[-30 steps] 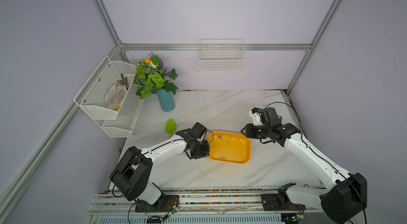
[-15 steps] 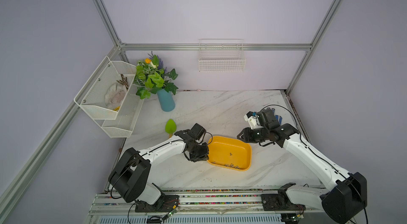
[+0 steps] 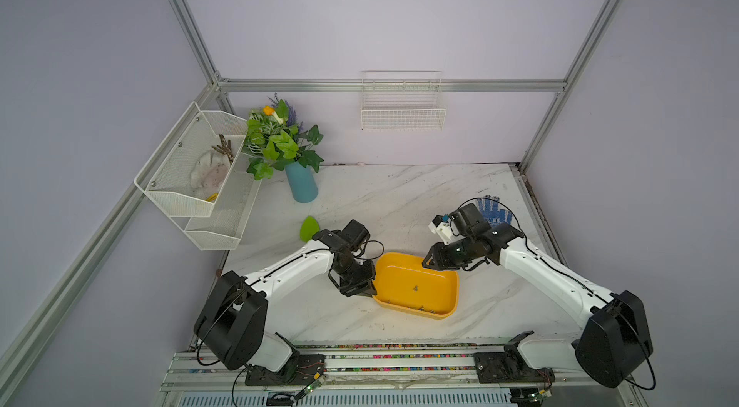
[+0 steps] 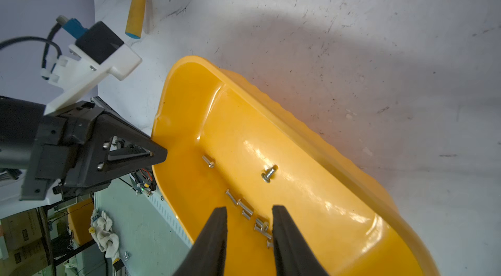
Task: Take out the screws from the storage box
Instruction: Pick up the storage box at the center of the board, then place the storage box at the center of the board.
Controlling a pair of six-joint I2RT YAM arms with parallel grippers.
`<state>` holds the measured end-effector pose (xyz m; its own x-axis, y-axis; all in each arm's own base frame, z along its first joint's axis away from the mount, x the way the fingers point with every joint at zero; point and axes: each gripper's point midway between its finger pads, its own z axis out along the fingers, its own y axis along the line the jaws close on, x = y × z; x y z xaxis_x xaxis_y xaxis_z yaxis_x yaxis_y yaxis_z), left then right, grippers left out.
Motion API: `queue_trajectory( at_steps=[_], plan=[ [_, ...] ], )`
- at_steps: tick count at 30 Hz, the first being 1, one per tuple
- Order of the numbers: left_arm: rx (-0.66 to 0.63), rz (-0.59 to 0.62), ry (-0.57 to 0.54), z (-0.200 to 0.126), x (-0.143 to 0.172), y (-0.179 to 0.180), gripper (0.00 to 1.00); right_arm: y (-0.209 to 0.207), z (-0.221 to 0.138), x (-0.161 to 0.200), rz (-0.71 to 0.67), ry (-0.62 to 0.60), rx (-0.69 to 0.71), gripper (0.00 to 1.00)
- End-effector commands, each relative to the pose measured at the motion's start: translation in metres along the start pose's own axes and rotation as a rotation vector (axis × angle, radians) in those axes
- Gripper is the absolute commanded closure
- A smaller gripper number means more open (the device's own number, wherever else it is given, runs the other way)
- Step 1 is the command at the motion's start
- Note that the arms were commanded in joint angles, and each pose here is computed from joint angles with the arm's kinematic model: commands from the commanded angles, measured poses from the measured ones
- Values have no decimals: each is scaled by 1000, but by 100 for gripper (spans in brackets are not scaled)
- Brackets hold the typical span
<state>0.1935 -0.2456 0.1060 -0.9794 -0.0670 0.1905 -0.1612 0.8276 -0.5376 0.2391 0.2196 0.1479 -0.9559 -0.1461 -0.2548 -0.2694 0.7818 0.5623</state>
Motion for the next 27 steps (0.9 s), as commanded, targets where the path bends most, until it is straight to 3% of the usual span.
queue_trajectory(
  at_steps=[1,6,10,14,19,21,24,27],
  plan=[
    [107,70,-2,-31,-3,-41,100,-9,7,9,-32,35,60,66],
    [147,82,30,-34,6,-46,100,-34,25,11,-30,64,143,65],
    [162,71,48,-26,9,-41,100,-29,42,11,-22,84,84,66],
    [101,33,53,-11,9,-16,100,-10,24,-5,-87,-3,75,66],
    [83,16,61,-3,10,-6,100,-21,15,-10,-107,-26,165,68],
    [52,13,48,-3,8,1,100,-15,17,-9,-111,-15,128,68],
    [12,-1,64,6,8,13,100,6,3,-21,-133,-117,50,68],
    [7,-4,85,9,11,16,100,-9,-7,-30,-155,-162,166,59]
  ],
)
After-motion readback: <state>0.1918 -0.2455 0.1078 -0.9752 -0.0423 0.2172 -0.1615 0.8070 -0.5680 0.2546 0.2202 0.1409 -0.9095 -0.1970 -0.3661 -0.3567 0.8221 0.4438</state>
